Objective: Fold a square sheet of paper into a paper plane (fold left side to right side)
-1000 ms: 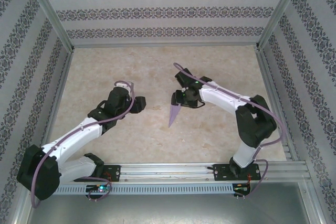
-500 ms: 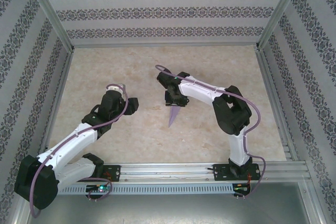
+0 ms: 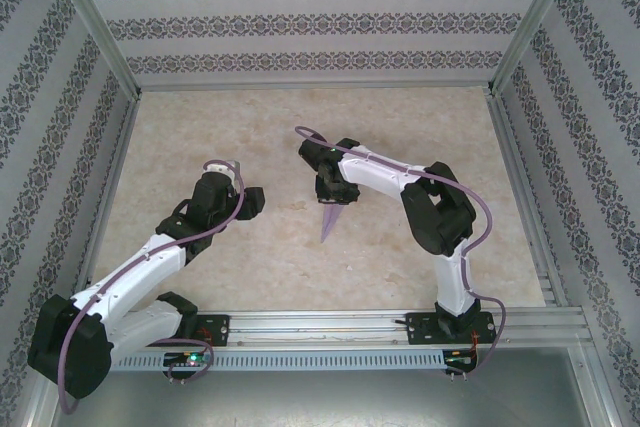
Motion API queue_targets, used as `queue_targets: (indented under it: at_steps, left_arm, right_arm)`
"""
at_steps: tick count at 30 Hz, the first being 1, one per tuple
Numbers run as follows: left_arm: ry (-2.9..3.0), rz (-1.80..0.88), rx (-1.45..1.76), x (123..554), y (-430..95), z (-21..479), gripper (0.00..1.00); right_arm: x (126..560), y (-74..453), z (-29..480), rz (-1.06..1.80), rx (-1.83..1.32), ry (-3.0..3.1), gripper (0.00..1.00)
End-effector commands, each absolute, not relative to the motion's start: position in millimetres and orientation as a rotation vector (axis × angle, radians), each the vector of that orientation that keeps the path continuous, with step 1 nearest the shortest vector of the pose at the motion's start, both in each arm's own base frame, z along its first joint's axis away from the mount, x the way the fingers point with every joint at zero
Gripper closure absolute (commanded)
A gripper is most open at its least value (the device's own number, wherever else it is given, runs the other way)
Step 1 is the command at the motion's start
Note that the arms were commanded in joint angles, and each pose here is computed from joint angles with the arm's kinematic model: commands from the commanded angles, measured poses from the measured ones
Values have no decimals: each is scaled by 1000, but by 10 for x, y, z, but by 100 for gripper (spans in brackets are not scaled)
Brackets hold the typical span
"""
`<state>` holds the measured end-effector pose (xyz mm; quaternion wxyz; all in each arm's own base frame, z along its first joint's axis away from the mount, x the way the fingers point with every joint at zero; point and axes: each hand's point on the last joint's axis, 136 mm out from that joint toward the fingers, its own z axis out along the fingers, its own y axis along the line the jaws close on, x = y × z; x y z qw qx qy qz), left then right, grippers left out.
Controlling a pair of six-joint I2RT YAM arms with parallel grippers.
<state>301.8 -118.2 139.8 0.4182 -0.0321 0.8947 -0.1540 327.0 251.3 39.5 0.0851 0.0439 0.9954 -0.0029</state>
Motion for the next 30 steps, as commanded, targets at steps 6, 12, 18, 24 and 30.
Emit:
queue_targets:
  at_steps: [6, 12, 18, 24, 30]
  left_arm:
    - [2236, -351, -89, 2989, -1073, 1497, 32]
    - [2113, -293, -170, 2945, -853, 1772, 29]
    - [2068, -293, -151, 2884, -809, 2001, 26]
    - [2040, -288, -157, 2869, -772, 2167, 24]
    - [2029, -337, -141, 2880, -839, 2274, 21]
  right_arm:
    - [3206, 2477, 542, -1, 96, 2932, 100]
    - [3199, 2388, 946, 83, 32, 2812, 100]
    - [3192, 2257, 1356, 324, 10, 2660, 100]
    - [3181, 2235, 1668, 858, 40, 2510, 100]
    - [3173, 2166, 1807, 1242, 63, 2337, 100]
